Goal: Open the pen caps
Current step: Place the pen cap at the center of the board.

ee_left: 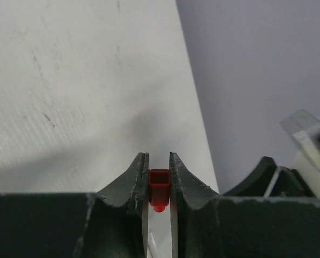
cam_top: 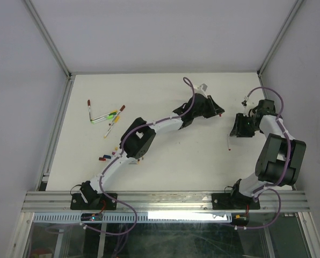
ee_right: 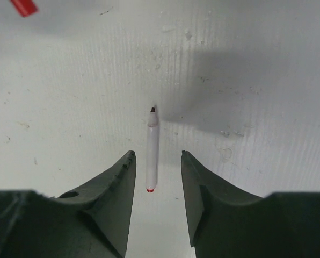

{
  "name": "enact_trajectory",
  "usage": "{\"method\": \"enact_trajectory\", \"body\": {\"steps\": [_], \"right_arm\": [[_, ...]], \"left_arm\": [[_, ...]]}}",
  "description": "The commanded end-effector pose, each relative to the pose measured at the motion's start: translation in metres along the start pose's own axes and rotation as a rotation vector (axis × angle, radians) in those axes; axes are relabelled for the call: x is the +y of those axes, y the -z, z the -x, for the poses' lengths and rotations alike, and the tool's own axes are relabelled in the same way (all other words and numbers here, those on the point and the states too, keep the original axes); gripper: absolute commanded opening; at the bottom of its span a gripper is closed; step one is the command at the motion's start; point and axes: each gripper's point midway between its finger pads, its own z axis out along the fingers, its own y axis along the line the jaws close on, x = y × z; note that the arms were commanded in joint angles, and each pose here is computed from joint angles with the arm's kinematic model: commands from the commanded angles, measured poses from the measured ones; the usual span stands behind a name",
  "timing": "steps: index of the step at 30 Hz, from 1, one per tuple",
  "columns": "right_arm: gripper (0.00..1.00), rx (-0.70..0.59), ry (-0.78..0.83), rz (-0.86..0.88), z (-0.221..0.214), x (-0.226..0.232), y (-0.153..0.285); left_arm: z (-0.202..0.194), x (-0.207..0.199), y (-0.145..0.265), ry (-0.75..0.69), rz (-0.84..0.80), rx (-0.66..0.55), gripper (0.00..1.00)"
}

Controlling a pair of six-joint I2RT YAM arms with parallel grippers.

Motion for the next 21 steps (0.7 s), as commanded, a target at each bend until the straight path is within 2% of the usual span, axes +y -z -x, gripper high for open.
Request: {"method": "enact_trajectory", "body": {"steps": [1, 4, 10, 14, 21], "right_arm": [[0.42, -0.080, 0.000, -0.036, 0.024, -0.009, 0.009], [0.42, -0.089, -0.006, -0.036, 0.025, -0.010, 0.011], [0.42, -0.100, -0.012, -0.034, 0.026, -0.011, 0.013], [0.42, -0.104, -0.019, -0.030, 0.026, -0.011, 0.015], [0.42, -0.107, -0.021, -0.019, 0.026, -0.010, 0.015]], "left_arm": [[-0.011, 0.003, -0.011, -0.078, 0.094, -0.017, 0.00], [-0.014, 0.012, -0.010, -0.150, 0.165, -0.052, 0.00], [-0.024, 0.017, -0.014, -0.243, 0.200, -0.075, 0.00], [-0.032, 0.010, -0.020, -0.284, 0.191, -0.088, 0.00], [-0.039, 0.027, -0.025, -0.318, 0.242, -0.123, 0.00]]}}
